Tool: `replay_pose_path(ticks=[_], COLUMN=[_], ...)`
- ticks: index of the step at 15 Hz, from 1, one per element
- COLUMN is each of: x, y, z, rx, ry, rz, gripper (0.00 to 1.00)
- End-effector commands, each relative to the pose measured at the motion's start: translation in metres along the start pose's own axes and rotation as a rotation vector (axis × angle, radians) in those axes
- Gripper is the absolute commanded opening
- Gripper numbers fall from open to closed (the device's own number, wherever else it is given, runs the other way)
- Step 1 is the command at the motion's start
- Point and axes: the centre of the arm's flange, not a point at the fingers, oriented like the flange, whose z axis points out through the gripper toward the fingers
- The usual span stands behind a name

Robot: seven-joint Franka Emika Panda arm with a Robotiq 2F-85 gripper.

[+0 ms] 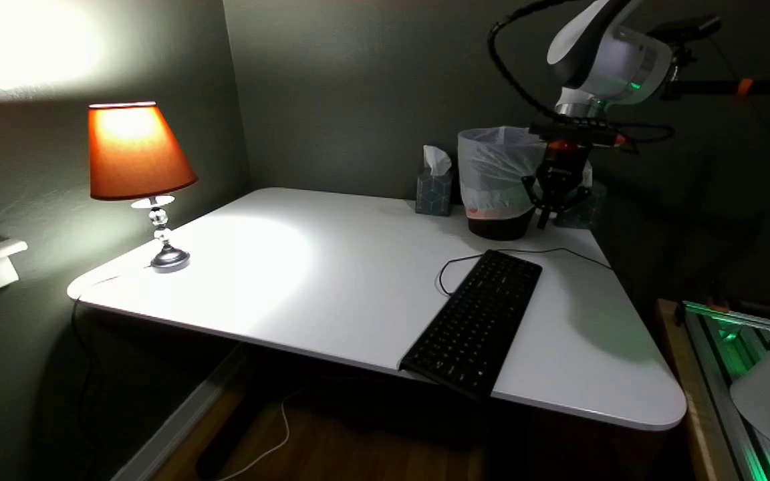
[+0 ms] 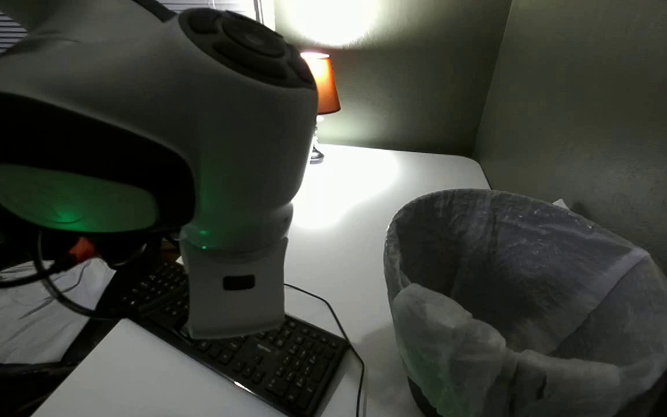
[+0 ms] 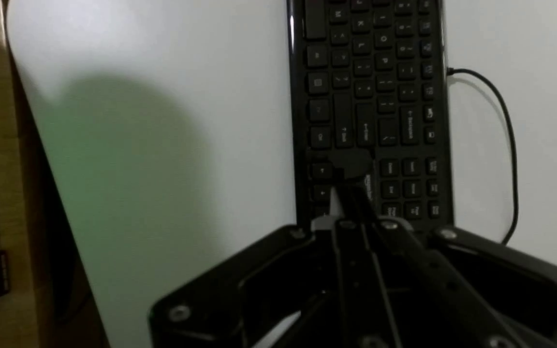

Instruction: Press a button on the keyboard

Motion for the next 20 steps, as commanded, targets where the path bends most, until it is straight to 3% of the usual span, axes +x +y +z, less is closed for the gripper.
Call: replay_pose_path(ticks=[1,10,20], x=[0.023,0.058,0.078], y=[-0.006,0.001,0.002], z=[0.015,0.04,0.066], rx=[-0.027,-0.076,-0.113], ry=[0.036,0.122,0.094], rz=[-0.021,-0.028,-0.069], gripper=[0.0,0.0,0.0])
